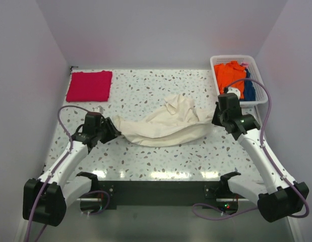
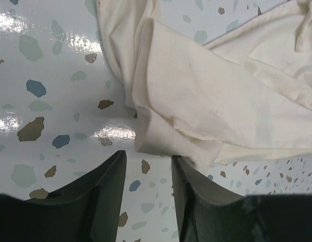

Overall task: Fold and stack the t-shirts
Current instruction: Flatten the tshirt out

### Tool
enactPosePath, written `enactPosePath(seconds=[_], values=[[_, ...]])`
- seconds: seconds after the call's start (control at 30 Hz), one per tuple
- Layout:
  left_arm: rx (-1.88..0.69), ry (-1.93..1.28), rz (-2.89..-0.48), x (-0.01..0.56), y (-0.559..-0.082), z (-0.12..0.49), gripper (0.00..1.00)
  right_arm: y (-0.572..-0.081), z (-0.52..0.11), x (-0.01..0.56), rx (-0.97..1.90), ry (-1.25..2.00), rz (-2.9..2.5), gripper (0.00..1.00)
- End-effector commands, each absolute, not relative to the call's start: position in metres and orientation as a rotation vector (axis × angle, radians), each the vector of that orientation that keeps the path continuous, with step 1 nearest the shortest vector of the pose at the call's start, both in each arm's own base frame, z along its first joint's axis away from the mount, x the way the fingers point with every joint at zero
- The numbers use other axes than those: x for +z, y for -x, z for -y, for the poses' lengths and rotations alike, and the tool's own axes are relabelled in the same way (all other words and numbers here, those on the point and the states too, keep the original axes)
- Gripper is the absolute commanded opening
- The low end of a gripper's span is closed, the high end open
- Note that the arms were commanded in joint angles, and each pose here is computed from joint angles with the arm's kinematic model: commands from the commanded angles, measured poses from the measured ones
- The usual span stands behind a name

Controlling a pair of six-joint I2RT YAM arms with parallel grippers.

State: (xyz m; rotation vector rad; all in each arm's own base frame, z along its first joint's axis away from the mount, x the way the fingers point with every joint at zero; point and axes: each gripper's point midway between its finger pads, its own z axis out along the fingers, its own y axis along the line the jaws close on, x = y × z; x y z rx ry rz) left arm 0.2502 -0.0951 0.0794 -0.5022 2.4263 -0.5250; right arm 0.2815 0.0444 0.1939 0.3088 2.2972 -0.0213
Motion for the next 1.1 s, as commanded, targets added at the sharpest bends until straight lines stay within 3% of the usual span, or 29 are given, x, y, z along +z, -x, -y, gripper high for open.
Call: enactPosePath(seconds=[0.0,0.2,0.53,0.7,1.07], values=[[-0.546,0.44,-2.328,0.109,-0.266,0.096,0.45,-0.288,-0.036,0.221,-0.034,-0.348,-2.191,0.0],[-0.505,0.415,-2.269,0.133,-0.27,0.089,0.41,-0.292,-0.031,0.234,-0.048,-0.351,-2.165,0.0],[-0.578,0.419,-2.393,0.095,-0.263,0.103,0.43,-0.298,-0.029,0.256,-0.025,-0.363,-2.12,0.0],[-0.666,0.442,-2.376,0.084,-0.267,0.114,0.55,-0.3,-0.035,0.253,0.006,-0.352,-2.133,0.0],[-0.752,0.448,-2.427,0.065,-0.26,0.127,0.57,-0.302,-0.04,0.246,0.032,-0.336,-2.151,0.0]])
